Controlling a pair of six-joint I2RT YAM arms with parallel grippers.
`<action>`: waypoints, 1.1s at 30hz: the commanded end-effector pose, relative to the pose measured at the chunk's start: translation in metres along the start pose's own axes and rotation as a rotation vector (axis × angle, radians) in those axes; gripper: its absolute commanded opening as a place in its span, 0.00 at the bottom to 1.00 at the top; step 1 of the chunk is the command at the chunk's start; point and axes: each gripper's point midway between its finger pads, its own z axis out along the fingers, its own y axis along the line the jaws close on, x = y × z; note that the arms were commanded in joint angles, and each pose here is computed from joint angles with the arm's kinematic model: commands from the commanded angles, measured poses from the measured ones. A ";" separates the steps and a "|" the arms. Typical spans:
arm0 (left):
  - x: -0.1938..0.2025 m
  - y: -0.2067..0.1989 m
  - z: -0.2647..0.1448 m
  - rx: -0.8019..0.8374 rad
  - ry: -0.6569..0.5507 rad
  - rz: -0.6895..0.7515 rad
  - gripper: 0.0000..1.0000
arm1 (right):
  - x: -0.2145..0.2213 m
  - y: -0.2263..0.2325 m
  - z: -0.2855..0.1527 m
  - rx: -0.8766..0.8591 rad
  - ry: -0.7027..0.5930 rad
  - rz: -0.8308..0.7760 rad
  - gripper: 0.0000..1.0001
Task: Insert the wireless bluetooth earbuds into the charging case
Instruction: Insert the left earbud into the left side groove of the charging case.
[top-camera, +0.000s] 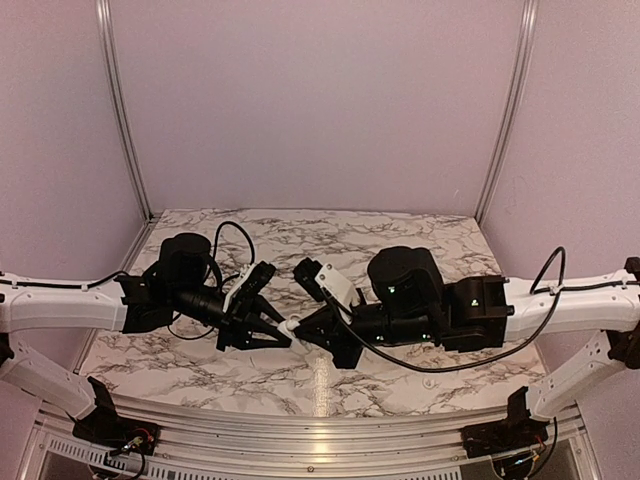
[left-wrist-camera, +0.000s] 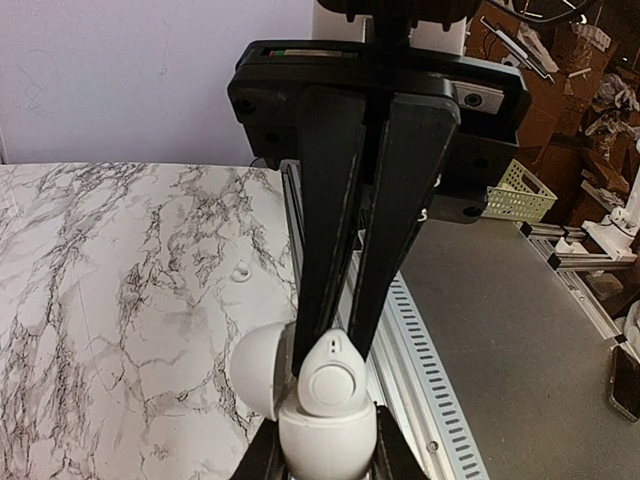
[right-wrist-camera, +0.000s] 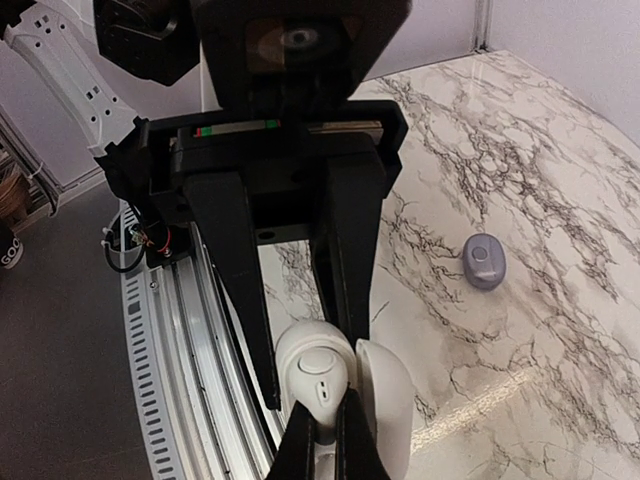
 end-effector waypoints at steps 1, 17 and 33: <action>-0.010 -0.009 -0.002 0.020 -0.032 0.055 0.00 | -0.017 0.017 0.003 -0.061 -0.033 -0.015 0.00; -0.014 -0.026 -0.006 0.062 -0.047 0.111 0.00 | 0.008 0.022 0.027 -0.072 0.095 -0.001 0.02; -0.013 -0.032 -0.007 0.086 -0.050 0.127 0.00 | 0.022 0.029 0.045 -0.096 0.171 0.005 0.00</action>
